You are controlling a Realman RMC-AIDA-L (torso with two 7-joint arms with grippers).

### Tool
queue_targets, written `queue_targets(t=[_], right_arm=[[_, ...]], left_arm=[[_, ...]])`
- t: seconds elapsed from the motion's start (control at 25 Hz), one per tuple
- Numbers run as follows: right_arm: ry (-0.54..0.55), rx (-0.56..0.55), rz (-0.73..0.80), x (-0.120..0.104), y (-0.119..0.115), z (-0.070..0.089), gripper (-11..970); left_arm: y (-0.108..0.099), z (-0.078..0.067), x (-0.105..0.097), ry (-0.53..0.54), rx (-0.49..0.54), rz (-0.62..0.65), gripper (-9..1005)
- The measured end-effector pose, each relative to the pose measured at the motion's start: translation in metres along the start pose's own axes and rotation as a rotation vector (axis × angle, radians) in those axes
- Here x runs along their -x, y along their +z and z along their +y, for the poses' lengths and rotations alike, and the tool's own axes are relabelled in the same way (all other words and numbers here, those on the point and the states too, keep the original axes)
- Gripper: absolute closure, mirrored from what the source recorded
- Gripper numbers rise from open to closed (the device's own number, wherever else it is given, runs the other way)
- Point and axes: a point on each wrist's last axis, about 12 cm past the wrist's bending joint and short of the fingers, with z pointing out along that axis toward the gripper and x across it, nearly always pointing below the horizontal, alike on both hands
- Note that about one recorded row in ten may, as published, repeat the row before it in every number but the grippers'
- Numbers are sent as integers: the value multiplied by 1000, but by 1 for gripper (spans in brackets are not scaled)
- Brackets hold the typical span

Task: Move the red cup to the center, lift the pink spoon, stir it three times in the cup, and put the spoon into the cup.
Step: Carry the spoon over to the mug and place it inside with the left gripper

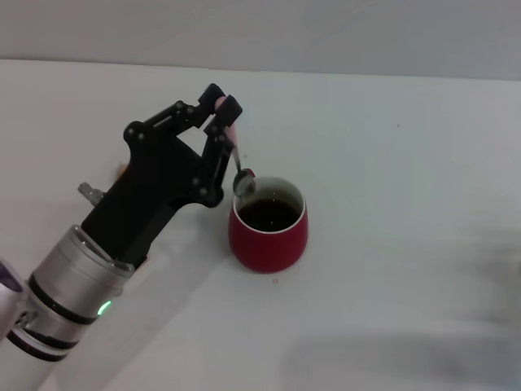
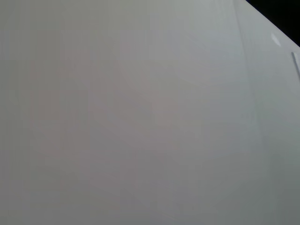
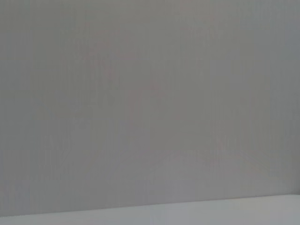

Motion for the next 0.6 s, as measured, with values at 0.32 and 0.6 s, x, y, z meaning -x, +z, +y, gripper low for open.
queue_targets(t=[0.32, 0.6], right_arm=[[4, 6, 3, -1, -2, 2, 959], [10, 6, 8, -2, -5, 3, 959]], left_arm=[[6, -3, -8, -6, -17, 53, 854], [11, -3, -15, -2, -32, 111, 854]])
